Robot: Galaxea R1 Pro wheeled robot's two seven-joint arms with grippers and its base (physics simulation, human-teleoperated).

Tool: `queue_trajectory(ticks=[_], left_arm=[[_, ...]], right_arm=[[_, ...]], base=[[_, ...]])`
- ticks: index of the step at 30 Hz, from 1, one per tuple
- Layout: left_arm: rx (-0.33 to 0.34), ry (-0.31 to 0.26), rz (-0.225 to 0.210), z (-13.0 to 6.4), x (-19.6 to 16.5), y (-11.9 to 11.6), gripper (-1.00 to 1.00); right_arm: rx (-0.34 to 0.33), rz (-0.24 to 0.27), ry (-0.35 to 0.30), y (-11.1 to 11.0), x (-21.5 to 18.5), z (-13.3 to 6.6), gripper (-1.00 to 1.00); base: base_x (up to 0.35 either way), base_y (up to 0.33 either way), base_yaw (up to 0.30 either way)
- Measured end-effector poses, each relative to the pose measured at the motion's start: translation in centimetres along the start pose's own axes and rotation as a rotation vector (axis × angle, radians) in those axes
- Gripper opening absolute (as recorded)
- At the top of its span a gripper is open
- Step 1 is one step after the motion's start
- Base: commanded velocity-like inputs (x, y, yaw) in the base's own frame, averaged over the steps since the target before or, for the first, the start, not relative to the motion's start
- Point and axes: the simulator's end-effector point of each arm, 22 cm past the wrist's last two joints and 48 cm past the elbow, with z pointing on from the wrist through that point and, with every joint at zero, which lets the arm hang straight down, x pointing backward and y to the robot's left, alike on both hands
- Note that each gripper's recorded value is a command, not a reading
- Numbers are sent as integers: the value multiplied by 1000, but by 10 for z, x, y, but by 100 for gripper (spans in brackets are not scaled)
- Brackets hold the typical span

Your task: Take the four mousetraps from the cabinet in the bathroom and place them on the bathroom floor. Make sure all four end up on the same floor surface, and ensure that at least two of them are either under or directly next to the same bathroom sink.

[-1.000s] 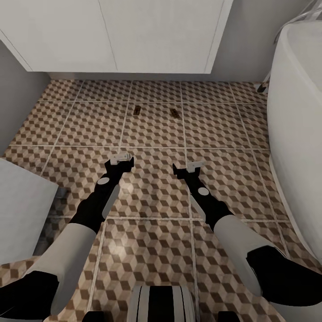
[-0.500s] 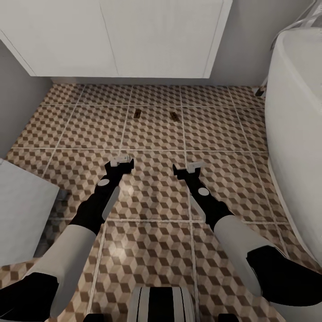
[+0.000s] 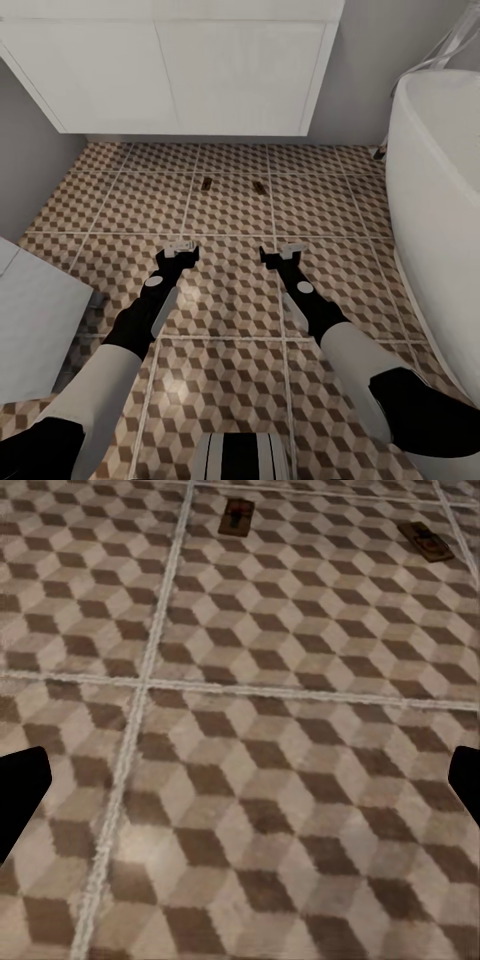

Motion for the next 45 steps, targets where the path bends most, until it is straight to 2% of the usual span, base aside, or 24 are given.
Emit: queue_trajectory(ticks=[8,25,33,45], left_arm=[[-3,17,3,-16,9,2,100],[-5,49,3,-54,33,4,100],[-4,44,2,-71,34,4,100],[4,-29,-3,-89,-7,1,100]], right_arm=[[1,-6,-3,-1,-6,-12,100],[-3,0,23,7,9,-51,100],[-2,3,-54,9,-12,-64,100],[-1,-1,-120,10,-47,-75,100]], base=[[0,0,0],[0,0,0],[0,0,0],[0,0,0]])
